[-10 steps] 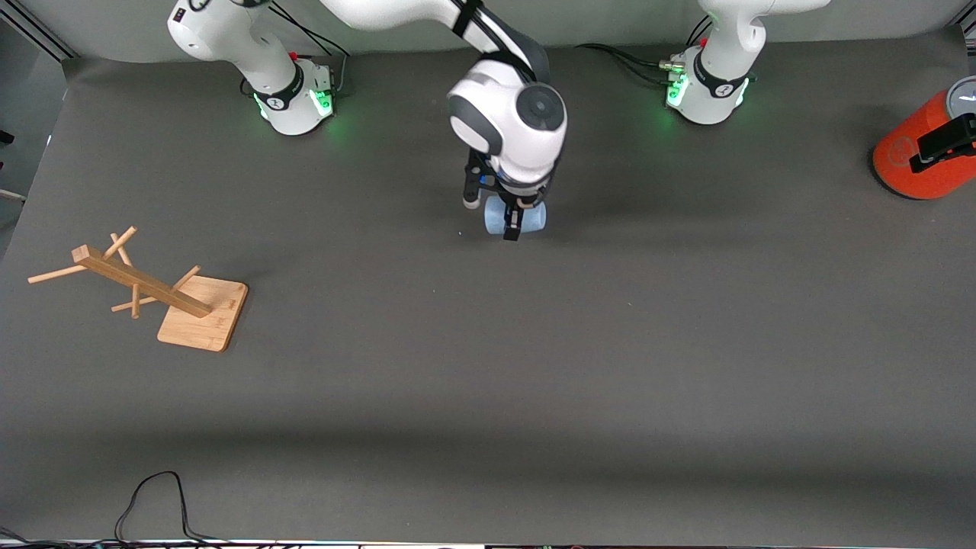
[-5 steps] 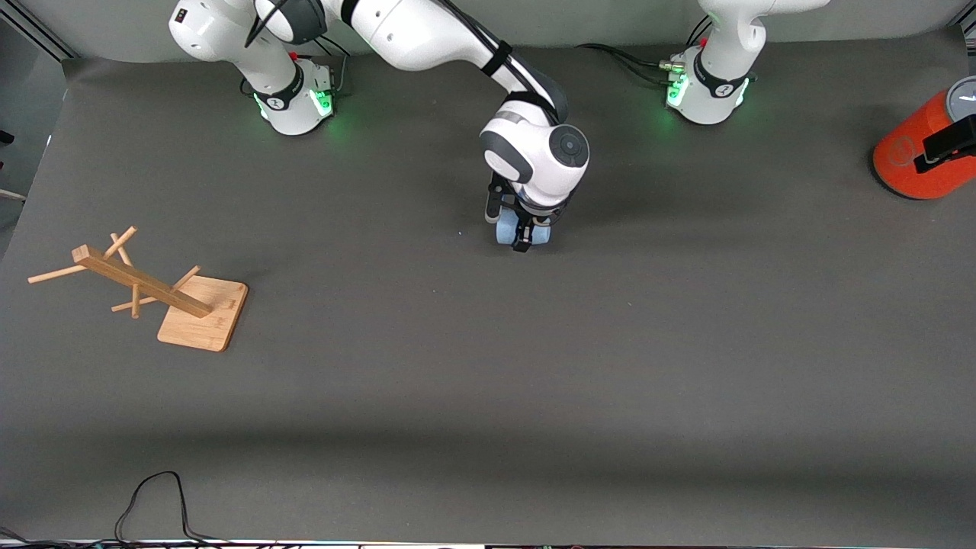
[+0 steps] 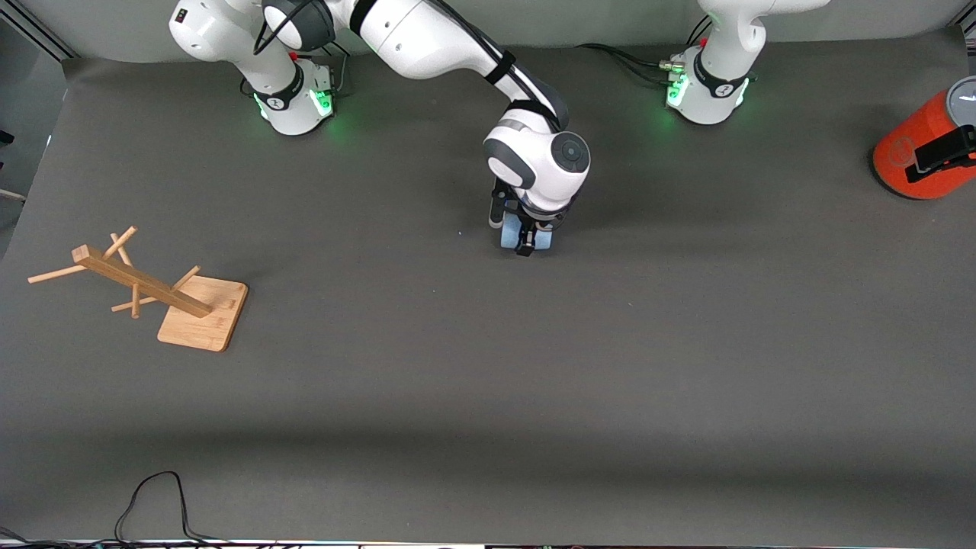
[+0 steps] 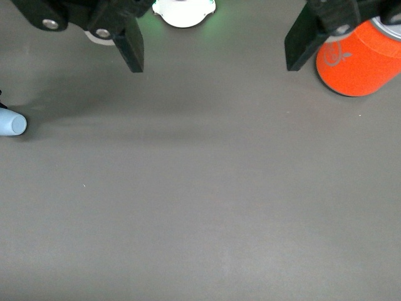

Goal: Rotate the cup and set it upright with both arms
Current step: 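Carry the blue cup to the table middle and lower it with the right gripper, then open the right gripper, leaving the cup on its side, and withdraw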

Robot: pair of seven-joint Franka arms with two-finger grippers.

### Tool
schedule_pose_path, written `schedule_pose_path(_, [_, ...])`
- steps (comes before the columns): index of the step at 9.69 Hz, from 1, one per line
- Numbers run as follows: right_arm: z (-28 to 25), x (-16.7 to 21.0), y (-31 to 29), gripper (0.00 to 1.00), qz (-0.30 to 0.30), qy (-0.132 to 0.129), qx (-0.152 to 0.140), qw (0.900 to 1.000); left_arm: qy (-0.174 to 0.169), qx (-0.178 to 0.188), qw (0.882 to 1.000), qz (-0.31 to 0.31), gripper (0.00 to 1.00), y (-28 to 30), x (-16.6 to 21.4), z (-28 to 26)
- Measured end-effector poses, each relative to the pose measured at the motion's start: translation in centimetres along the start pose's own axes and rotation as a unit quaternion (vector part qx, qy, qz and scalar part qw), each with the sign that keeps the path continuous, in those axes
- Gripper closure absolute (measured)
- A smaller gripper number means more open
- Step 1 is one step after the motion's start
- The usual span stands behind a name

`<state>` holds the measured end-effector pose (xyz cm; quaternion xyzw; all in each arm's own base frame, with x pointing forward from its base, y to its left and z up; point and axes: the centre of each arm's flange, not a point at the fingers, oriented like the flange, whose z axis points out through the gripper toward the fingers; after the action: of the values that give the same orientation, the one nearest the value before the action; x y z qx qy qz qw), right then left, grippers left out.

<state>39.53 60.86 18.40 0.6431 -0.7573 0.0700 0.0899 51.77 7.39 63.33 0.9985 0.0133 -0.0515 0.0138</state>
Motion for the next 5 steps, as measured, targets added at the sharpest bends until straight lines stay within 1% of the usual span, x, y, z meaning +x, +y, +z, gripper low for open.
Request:
schedule_pose_path(1, [0.1,0.0,0.0,0.11,0.000,0.001,0.000,1.000,-0.001,0.000,1.000,0.000,0.00,0.0,0.1,0.1])
schedule_pose_path(2, [0.0,0.0,0.0,0.08,0.000,0.000,0.000,1.000,-0.001,0.000,1.000,0.000,0.00,0.0,0.1,0.1])
schedule_pose_path(3, [-0.3,-0.1,-0.1,0.00,0.000,-0.003,0.002,1.000,-0.001,0.000,1.000,0.000,0.00,0.0,0.1,0.1])
schedule_pose_path(5, [-1.7,-0.3,-0.3,0.00,0.001,-0.012,0.006,1.000,-0.001,-0.001,1.000,0.000,0.00,0.0,0.1,0.1])
